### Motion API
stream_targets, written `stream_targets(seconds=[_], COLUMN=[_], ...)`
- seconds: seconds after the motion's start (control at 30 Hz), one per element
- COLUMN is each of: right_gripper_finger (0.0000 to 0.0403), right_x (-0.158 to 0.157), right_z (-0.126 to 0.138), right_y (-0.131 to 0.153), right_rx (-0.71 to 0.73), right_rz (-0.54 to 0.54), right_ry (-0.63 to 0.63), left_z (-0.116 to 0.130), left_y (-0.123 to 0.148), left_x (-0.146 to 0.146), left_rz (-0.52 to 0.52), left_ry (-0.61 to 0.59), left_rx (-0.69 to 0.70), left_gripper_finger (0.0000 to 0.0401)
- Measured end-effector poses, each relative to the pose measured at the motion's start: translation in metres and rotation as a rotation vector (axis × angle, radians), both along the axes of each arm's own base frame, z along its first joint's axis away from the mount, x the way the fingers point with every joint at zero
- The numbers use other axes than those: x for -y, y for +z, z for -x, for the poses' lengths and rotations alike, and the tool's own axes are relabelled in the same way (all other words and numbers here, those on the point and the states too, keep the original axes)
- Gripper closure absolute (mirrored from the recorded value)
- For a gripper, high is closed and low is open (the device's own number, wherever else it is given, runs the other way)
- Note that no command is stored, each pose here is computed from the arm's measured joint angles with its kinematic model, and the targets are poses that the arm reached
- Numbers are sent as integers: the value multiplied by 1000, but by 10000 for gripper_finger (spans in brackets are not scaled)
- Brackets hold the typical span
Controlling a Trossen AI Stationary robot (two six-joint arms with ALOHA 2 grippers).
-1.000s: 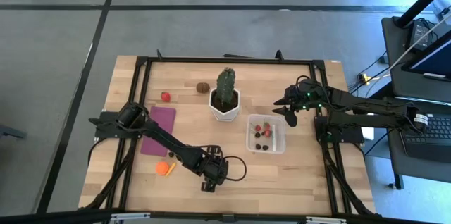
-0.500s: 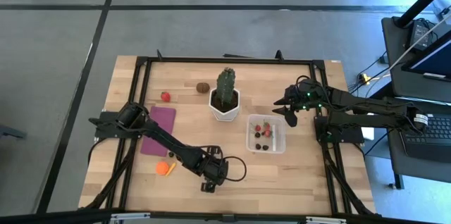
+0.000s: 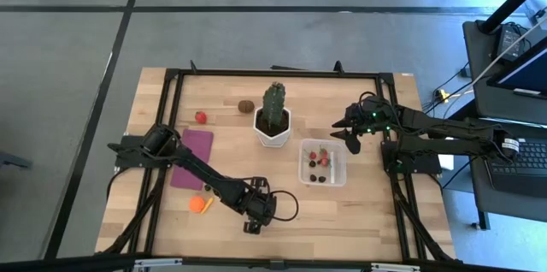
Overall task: Pick and placing Produce into tupperware
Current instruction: Put the blueberry into the transparent bin
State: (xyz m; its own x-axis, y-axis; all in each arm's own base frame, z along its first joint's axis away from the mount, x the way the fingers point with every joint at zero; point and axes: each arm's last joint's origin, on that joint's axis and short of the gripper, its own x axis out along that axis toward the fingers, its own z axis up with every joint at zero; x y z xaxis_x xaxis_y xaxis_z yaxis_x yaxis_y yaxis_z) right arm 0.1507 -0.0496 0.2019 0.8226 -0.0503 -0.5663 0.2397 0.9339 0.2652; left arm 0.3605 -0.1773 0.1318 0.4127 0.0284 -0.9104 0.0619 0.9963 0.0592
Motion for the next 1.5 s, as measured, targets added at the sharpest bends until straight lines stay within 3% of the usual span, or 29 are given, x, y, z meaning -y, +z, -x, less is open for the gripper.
stream_targets(seconds=[0.23,0.47,0.67,0.93,1.23,1.5], right_gripper_finger=[214,215,215,215,215,215], right_x=[0,0,0,0,0,0], right_z=[0,0,0,1,1,1], right_y=[0,0,0,-1,-1,-1], right_rx=[0,0,-1,-13,-13,-13], right_rz=[0,0,0,-3,-1,-1], right_ry=[1,0,0,2,3,3], left_z=[-8,-21,-28,-30,-39,-61], left_y=[1,0,1,3,28,70], left_x=[-8,-29,-45,-50,-47,-50], left_rz=[-10,-62,-63,-55,-62,-174], left_ry=[-16,67,111,130,68,-26], left_rx=[37,109,114,127,177,296], left_gripper_finger=[373,361,374,368,375,374])
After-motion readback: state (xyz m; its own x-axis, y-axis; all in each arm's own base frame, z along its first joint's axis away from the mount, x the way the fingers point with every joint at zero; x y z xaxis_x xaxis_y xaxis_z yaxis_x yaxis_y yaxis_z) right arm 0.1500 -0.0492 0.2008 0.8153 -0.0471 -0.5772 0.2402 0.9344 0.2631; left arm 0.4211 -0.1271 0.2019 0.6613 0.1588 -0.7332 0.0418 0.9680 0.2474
